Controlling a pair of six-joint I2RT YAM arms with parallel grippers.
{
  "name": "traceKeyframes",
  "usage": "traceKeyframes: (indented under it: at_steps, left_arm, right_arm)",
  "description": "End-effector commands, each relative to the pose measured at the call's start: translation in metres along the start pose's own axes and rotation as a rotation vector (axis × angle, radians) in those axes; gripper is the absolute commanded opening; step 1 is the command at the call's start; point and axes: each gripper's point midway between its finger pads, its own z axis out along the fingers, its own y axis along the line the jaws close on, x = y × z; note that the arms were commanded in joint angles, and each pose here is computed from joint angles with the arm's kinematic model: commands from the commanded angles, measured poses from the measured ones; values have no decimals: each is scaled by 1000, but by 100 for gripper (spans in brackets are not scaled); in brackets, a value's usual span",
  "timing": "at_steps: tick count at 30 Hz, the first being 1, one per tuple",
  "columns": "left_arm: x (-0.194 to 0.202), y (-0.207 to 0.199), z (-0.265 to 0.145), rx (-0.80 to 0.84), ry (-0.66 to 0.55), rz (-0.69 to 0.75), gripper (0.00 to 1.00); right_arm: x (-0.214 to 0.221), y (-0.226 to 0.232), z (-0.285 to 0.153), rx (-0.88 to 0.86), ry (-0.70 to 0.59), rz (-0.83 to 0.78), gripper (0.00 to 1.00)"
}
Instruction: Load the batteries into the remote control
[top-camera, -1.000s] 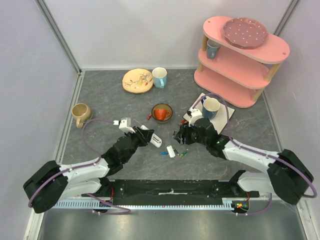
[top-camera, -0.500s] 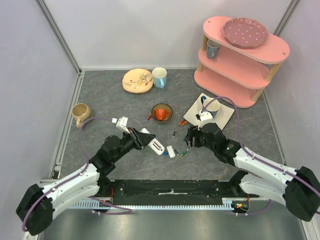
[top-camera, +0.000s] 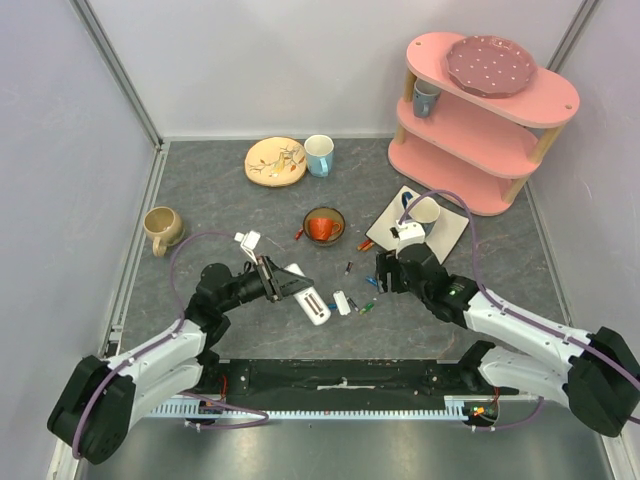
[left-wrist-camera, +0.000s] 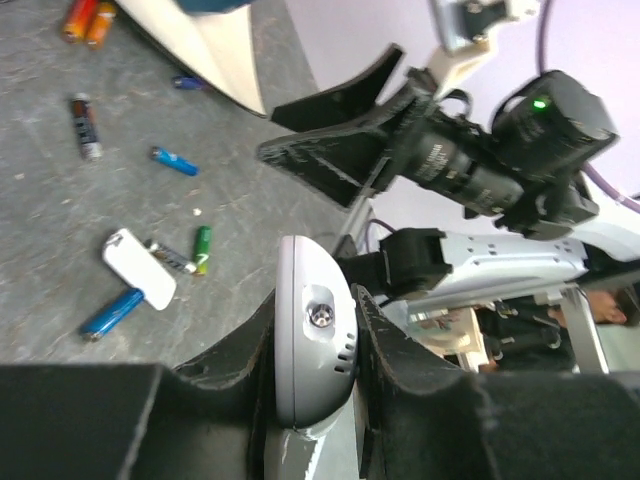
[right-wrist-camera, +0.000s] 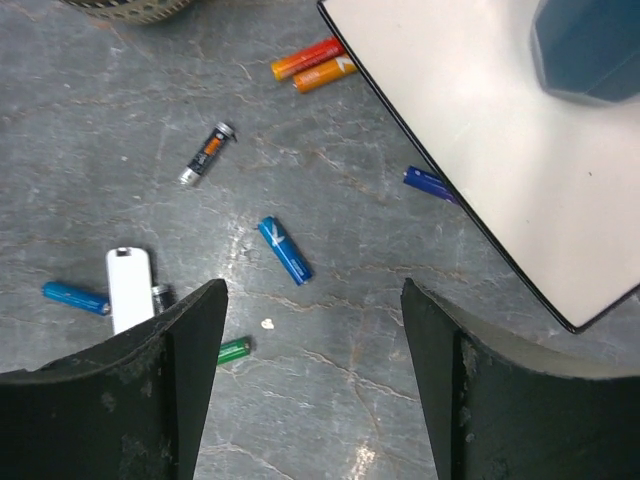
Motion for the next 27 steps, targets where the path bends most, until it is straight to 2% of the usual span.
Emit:
traceKeyframes:
  at_steps: [1, 4, 7, 13, 19, 24, 27]
  left_arm:
    - [-7, -43, -1, 201, 28, 13, 2]
    - [-6, -44, 2, 230, 53, -11, 2]
    - [2, -47, -1, 281, 82, -40, 2]
    - [7, -55, -6, 328, 119, -17, 2]
    - [7, -55, -10, 315, 89, 61, 2]
    - [5, -51, -12, 286, 55, 94, 2]
    - [6, -47, -11, 258, 66, 76, 2]
  right_arm:
    - [-10, -15, -1, 105, -18, 1, 78]
    - [-6, -21, 0, 145, -26, 64, 81]
    - [-3, -11, 2, 92, 2, 24, 81]
    - [1, -14, 6, 117, 13, 54, 81]
    - [3, -15, 8, 146, -5, 189, 94]
    - [0, 1, 14, 54, -11, 145, 91]
    - [1, 8, 17, 25, 33, 78, 89]
